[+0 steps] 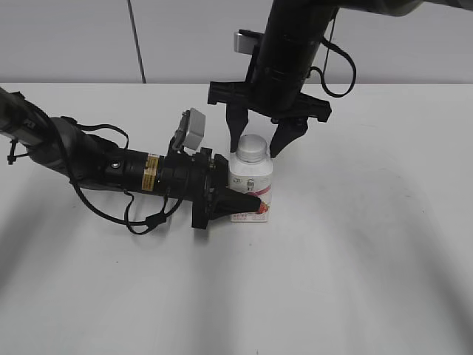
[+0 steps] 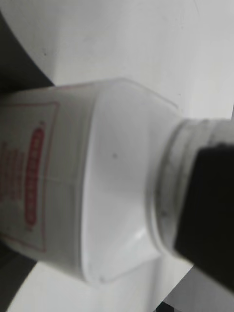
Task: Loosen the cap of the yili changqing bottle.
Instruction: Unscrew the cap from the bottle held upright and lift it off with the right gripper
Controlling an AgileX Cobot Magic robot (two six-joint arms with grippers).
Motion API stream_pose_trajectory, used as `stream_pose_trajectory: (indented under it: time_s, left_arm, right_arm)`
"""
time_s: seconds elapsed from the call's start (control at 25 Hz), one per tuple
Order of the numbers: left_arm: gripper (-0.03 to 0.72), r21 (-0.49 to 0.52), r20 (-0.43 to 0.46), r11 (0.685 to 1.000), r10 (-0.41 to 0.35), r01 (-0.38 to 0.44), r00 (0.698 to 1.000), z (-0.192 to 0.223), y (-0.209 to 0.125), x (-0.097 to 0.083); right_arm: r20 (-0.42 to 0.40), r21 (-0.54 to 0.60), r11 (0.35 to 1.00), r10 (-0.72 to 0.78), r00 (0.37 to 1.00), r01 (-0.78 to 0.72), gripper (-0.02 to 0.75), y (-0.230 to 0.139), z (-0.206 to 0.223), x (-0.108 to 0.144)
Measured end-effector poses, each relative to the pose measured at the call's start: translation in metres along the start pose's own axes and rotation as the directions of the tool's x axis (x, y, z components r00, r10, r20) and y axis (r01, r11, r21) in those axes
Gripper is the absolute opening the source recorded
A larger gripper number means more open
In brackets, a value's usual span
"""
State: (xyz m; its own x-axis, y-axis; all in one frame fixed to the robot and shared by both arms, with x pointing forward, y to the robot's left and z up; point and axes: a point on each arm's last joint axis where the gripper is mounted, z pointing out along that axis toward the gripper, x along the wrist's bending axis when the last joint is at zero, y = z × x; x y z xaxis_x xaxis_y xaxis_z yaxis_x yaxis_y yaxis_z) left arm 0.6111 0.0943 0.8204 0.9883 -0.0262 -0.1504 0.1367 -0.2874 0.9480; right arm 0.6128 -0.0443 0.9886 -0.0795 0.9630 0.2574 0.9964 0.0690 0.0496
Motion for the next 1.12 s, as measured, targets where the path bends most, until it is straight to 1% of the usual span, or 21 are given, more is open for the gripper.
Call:
stream_pose_trajectory:
  time_s: [0.2,0.44,0.52,0.64,0.76,0.84,0.96,1.08,1.12]
  left_arm:
    - [0.383,0.000,0.000,1.000,0.000,0.000,1.000,0.0000,0.0000,0.0000]
    - [0.382,0.000,-0.001,1.000,0.000,0.000,1.000,0.0003,0.0001,0.0000]
    - [0.382,0.000,-0.001,1.000,0.000,0.000,1.000,0.0003,0.0001,0.0000]
    - [0.382,0.000,-0.001,1.000,0.000,0.000,1.000,0.0003,0.0001,0.0000]
    - [0.381,0.000,-0.001,1.000,0.000,0.000,1.000,0.0003,0.0001,0.0000]
    - [0.381,0.000,-0.001,1.000,0.001,-0.001,1.000,0.0003,0.0001,0.0000]
    - [0.379,0.000,-0.001,1.000,0.002,-0.002,1.000,0.0003,0.0001,0.0000]
    - [0.379,0.001,0.000,1.000,0.003,-0.003,1.000,0.0003,0.0000,-0.0001]
    - [0.379,0.001,0.000,1.000,0.003,-0.003,1.000,0.0003,0.0000,-0.0001]
  right_arm:
    - [-0.003,0.000,1.000,0.001,1.000,-0.001,0.403,0.0000,0.0000,0.0002]
    - [-0.003,0.001,1.000,-0.018,1.000,0.018,0.402,-0.0001,-0.0002,0.0004]
    - [-0.003,0.001,0.998,-0.063,0.998,0.063,0.402,-0.0001,-0.0002,0.0004]
    - [-0.005,-0.001,0.977,-0.211,0.977,0.211,0.401,0.0001,-0.0002,0.0005]
    - [-0.007,-0.004,0.907,-0.422,0.907,0.422,0.401,0.0001,-0.0002,0.0008]
    - [-0.008,-0.005,0.841,-0.541,0.841,0.541,0.399,0.0000,-0.0002,0.0009]
    - [-0.007,-0.006,0.698,-0.716,0.698,0.716,0.398,0.0000,-0.0002,0.0009]
    - [-0.006,-0.010,0.564,-0.826,0.564,0.826,0.398,0.0002,-0.0007,0.0013]
    - [-0.005,-0.011,0.507,-0.862,0.507,0.862,0.398,0.0003,-0.0010,0.0014]
